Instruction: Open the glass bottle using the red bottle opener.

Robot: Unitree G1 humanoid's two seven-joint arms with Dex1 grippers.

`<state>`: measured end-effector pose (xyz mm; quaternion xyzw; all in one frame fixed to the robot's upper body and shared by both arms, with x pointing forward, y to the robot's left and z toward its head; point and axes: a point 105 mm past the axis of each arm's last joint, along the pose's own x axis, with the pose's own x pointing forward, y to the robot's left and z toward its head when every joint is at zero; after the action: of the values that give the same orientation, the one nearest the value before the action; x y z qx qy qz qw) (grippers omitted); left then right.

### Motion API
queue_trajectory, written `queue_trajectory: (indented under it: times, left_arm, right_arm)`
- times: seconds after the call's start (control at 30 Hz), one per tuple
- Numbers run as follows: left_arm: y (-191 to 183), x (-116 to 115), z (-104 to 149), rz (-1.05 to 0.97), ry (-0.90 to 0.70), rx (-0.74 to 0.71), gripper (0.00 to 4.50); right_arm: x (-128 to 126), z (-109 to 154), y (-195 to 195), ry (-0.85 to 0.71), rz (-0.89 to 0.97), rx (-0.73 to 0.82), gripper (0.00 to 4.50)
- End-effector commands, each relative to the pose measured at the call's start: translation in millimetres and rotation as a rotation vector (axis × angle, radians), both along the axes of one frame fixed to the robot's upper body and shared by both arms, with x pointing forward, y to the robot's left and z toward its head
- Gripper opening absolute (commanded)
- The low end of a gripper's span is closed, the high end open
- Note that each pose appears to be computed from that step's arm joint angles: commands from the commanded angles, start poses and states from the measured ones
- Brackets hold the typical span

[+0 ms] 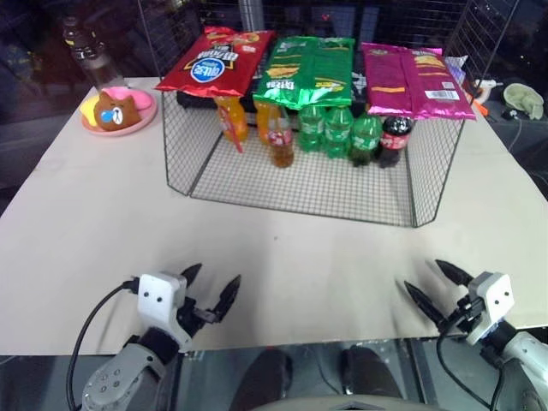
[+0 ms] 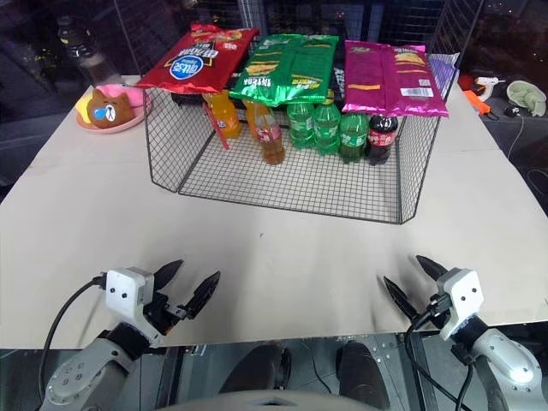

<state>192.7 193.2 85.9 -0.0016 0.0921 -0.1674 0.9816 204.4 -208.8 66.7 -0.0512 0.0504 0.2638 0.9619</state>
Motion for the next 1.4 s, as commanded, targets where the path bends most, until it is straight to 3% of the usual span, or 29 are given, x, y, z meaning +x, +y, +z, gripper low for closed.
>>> queue_trajectory:
  times: [0.03,0.2,0.67,0.83,1.0,1.2,1.4]
  left_arm:
    - [6,1,10,0.016,-0.049,0.009,4.5]
    - [9,5,14,0.04,-0.074,-0.002,4.5]
    - [7,6,13,0.038,-0.077,-0.019,4.5]
    - [11,14,15,0.043,-0.091,-0.001,4.5]
    - [17,49,26,0.05,-0.143,0.012,4.5]
    - [28,120,55,0.1,-0.24,-0.031,4.5]
    - [26,179,76,0.034,-0.267,-0.019,4.5]
  right_arm:
    - [-1,13,1,-0.041,0.034,0.056,4.37]
    - [-3,18,12,-0.006,0.088,0.127,4.37]
    - [1,24,20,-0.052,0.129,0.129,4.37]
    - [-7,34,35,-0.07,0.236,0.144,4.37]
    - [-4,58,54,-0.121,0.329,0.187,4.37]
    - [-4,98,82,-0.249,0.432,0.234,4.37]
    - [-5,119,104,-0.331,0.493,0.226,4.37]
